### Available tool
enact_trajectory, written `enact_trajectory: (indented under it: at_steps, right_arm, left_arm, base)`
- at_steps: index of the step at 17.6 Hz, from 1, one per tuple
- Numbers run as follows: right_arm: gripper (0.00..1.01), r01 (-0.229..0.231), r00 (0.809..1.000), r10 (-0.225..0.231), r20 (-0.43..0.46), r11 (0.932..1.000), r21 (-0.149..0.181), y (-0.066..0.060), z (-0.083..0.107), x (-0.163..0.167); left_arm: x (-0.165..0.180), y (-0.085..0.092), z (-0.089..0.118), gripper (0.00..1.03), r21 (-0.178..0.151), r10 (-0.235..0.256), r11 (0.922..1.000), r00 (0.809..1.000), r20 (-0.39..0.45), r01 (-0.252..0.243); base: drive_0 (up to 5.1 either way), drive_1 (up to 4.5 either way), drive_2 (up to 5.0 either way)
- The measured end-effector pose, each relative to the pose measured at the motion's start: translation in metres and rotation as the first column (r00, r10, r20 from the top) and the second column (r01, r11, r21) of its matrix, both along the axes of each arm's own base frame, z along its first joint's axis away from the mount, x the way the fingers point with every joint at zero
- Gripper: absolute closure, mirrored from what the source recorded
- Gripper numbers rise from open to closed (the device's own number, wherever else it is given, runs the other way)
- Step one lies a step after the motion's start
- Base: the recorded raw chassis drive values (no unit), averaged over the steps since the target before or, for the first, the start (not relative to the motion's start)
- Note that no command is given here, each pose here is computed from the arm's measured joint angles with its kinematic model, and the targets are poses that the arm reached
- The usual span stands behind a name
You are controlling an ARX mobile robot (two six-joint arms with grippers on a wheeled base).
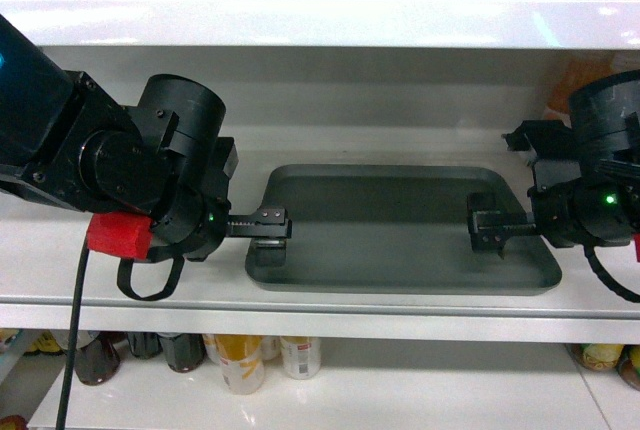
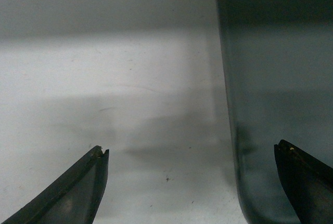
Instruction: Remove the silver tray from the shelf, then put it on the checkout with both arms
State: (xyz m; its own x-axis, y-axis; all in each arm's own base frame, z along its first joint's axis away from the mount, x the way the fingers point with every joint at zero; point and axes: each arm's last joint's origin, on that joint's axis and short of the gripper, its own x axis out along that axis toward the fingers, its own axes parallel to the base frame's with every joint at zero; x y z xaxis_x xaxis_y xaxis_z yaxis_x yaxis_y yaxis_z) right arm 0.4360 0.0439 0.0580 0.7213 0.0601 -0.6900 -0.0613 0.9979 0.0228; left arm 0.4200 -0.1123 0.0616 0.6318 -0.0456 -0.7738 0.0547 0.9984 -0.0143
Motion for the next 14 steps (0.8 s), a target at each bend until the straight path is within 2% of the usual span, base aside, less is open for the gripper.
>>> enact_trajectory:
  at_steps: [2, 5, 6, 7, 8, 9, 12, 13, 14]
  right_arm:
    - [0.03, 0.028, 0.999, -0.029, -0.014, 0.9994, -0.020, -0.005, -0.004, 0.012]
    - [0.03, 0.053, 0.997, -0.055, -0.058, 0.9982, -0.029, -0.010, -0.012, 0.022]
    - [0.03, 0.070, 0.994, -0.071, -0.079, 0.9973, -0.023, -0.014, -0.016, 0.024]
    - [0.24, 0.087, 0.991, -0.087, -0.097, 0.9962, -0.009, -0.016, -0.017, 0.028]
    - [0.50, 0.084, 0.991, -0.084, -0.107, 0.9965, -0.001, -0.015, -0.019, 0.027]
    - [0.59, 0.085, 0.990, -0.085, -0.110, 0.9964, -0.001, -0.015, -0.020, 0.025]
    - [0.92, 0.098, 0.989, -0.098, -0.112, 0.9952, -0.007, -0.018, -0.021, 0.018]
    - [0.98, 0.094, 0.990, -0.092, -0.108, 0.9956, 0.011, -0.019, -0.021, 0.015]
    - [0.98, 0.097, 0.990, -0.095, -0.104, 0.9951, 0.018, -0.019, -0.021, 0.011]
  left_arm:
    - [0.003, -0.001, -0.007, 0.05, 0.000, 0.006, 1.0000, 0.999, -0.032, -0.006]
    - [0.008, -0.002, -0.009, 0.05, 0.009, 0.028, 0.9996, 0.999, -0.047, -0.028]
    - [0.009, -0.003, -0.009, 0.05, 0.010, 0.027, 0.9996, 0.998, -0.057, -0.027]
    - [0.010, -0.004, -0.010, 0.30, 0.005, 0.024, 0.9997, 0.997, -0.078, -0.023]
    - [0.009, -0.005, -0.012, 0.57, -0.030, 0.018, 0.9993, 0.995, -0.094, -0.021]
    - [0.008, -0.006, -0.012, 0.63, -0.040, 0.021, 0.9989, 0.995, -0.097, -0.025]
    - [0.002, -0.009, -0.016, 0.96, -0.088, 0.038, 0.9950, 0.994, -0.102, -0.047]
    - [0.000, -0.007, -0.015, 1.00, -0.111, 0.049, 0.9920, 0.994, -0.102, -0.060]
    - [-0.001, -0.006, -0.015, 1.00, -0.115, 0.053, 0.9913, 0.994, -0.099, -0.065]
  base:
    - [0.0, 0.00, 0.0]
    - [0.0, 0.00, 0.0]
    - [0.0, 0.00, 0.0]
    - [0.0, 0.00, 0.0]
    - [0.0, 0.00, 0.0]
    - [0.0, 0.00, 0.0]
    - [0.0, 0.00, 0.0]
    - [0.0, 0.00, 0.0]
    - [0.0, 0.00, 0.0]
